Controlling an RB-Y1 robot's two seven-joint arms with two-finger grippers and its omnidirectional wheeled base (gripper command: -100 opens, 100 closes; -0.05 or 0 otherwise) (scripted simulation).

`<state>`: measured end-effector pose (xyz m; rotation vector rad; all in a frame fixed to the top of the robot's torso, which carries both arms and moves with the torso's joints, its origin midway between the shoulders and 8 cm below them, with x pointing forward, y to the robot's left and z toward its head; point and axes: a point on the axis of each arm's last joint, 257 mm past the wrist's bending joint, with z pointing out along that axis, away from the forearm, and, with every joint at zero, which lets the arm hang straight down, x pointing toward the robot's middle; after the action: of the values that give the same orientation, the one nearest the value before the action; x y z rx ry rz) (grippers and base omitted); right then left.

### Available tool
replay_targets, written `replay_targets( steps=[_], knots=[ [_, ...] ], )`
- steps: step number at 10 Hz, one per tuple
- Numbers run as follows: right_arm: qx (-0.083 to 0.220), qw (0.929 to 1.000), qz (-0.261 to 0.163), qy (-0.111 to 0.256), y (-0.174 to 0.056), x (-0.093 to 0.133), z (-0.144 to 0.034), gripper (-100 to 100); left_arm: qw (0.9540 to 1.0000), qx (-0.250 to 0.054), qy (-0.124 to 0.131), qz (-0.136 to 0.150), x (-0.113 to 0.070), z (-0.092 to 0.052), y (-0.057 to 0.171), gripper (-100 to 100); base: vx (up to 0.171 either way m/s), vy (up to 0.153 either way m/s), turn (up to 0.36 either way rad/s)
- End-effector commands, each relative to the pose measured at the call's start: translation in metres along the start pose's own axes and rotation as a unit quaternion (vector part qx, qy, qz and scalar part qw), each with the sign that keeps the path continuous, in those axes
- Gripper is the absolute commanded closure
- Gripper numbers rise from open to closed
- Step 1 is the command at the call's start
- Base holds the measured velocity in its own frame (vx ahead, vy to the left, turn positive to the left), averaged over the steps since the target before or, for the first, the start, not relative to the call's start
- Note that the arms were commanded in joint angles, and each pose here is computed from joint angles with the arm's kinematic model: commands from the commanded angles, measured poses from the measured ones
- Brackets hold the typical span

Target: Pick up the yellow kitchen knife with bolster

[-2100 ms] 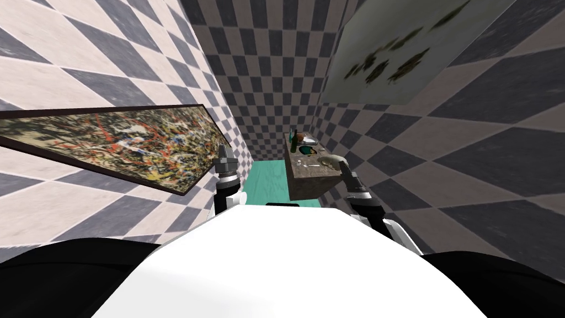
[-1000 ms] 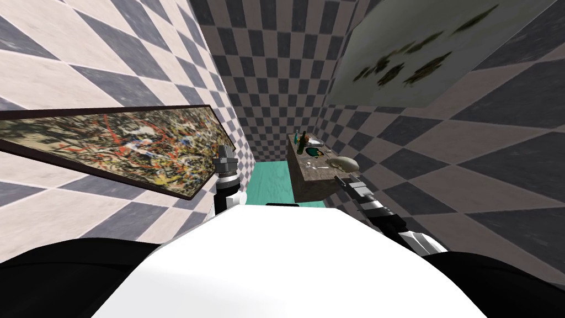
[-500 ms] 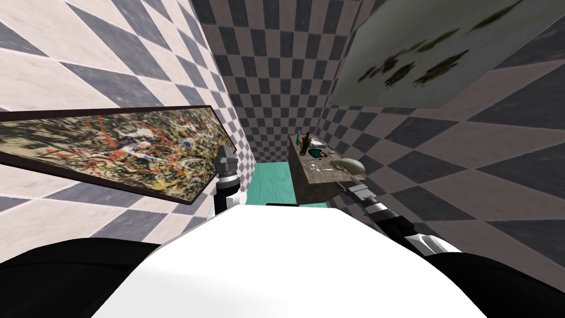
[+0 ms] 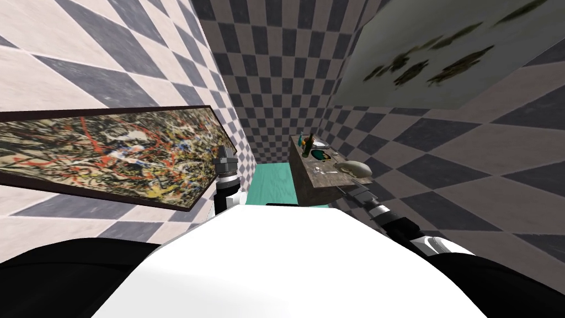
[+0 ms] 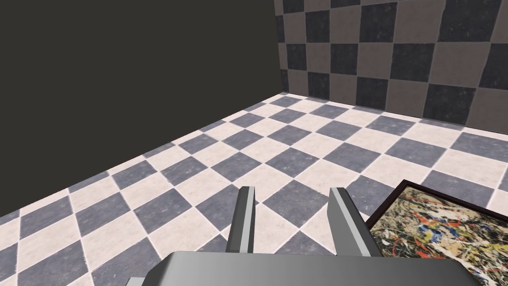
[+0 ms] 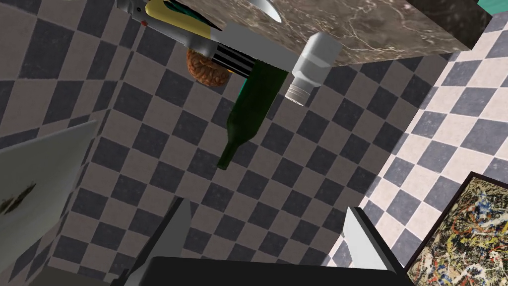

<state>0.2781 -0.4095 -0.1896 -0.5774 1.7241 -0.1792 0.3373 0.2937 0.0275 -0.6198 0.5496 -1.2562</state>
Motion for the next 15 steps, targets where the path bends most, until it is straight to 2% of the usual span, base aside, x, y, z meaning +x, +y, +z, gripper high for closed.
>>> replay_targets(
  steps=[1, 2, 3, 4, 5, 6, 7, 8, 9, 10, 12, 13, 14, 15],
  knots=[
    [-0.015, 0.9985, -0.048, 0.022, -0.001, 0.014, -0.002, -100, 1.0, 0.0, 0.0, 0.0, 0.0, 0.0, 0.0, 0, 0.103, 0.071, -0.009],
    [-0.017, 0.998, -0.055, 0.025, 0.0, 0.015, -0.002, -100, 1.0, 0.0, 0.0, 0.0, 0.0, 0.0, 0.0, 0, 0.091, 0.053, -0.008],
    [-0.031, 0.9943, -0.093, 0.042, 0.0, 0.025, -0.005, -100, 1.0, 0.0, 0.0, 0.0, 0.0, 0.0, 0.0, 0, 0.104, 0.057, -0.011],
    [-0.032, 0.9936, -0.099, 0.044, 0.0, 0.027, -0.005, -100, 1.0, 0.0, 0.0, 0.0, 0.0, 0.0, 0.0, 0, 0.101, 0.042, -0.009],
    [-0.047, 0.9877, -0.137, 0.059, 0.0, 0.036, -0.008, -100, 1.0, 0.0, 0.0, 0.0, 0.0, 0.0, 0.0, 0, 0.14, 0.055, -0.011],
    [-0.049, 0.9868, -0.142, 0.061, 0.001, 0.037, -0.008, -100, 1.0, 0.0, 0.0, 0.0, 0.0, 0.0, 0.0, 0, 0.108, 0.044, -0.008],
    [-0.064, 0.9792, -0.178, 0.074, 0.001, 0.046, -0.011, -100, 1.0, 0.0, 0.0, 0.0, 0.0, 0.0, 0.0, 0, 0.114, 0.029, -0.01],
    [-0.066, 0.978, -0.183, 0.076, 0.001, 0.048, -0.011, -100, 1.0, 0.0, 0.0, 0.0, 0.0, 0.0, 0.0, 0, 0.107, 0.022, -0.005],
    [-0.082, 0.9685, -0.218, 0.088, 0.001, 0.056, -0.014, -100, 1.0, 0.0, 0.0, 0.0, 0.0, 0.0, 0.0, 0, 0.144, 0.029, -0.013],
    [-0.083, 0.9674, -0.222, 0.089, 0.001, 0.057, -0.014, -100, 1.0, 0.0, 0.0, 0.0, 0.0, 0.0, 0.0, 0, 0.119, 0.02, -0.008],
    [-0.115, 0.9457, -0.285, 0.107, 0.001, 0.072, -0.018, -100, 1.0, 0.0, 0.0, 0.0, 0.0, 0.0, 0.0, 0, 0.184, 0.026, -0.017],
    [-0.118, 0.9421, -0.294, 0.11, 0.002, 0.075, -0.019, -100, 1.0, 0.0, 0.0, 0.0, 0.0, 0.0, 0.0, 0, 0.169, 0.016, -0.001],
    [-0.134, 0.9299, -0.322, 0.117, 0.002, 0.081, -0.021, -100, 1.0, 0.0, 0.0, 0.0, 0.0, 0.0, 0.0, 0, 0.15, 0.017, -0.011],
    [-0.135, 0.9281, -0.326, 0.118, 0.002, 0.082, -0.021, -100, 1.0, 0.0, 0.0, 0.0, 0.0, 0.0, 0.0, 0, 0.12, 0.011, -0.004]
  ],
)
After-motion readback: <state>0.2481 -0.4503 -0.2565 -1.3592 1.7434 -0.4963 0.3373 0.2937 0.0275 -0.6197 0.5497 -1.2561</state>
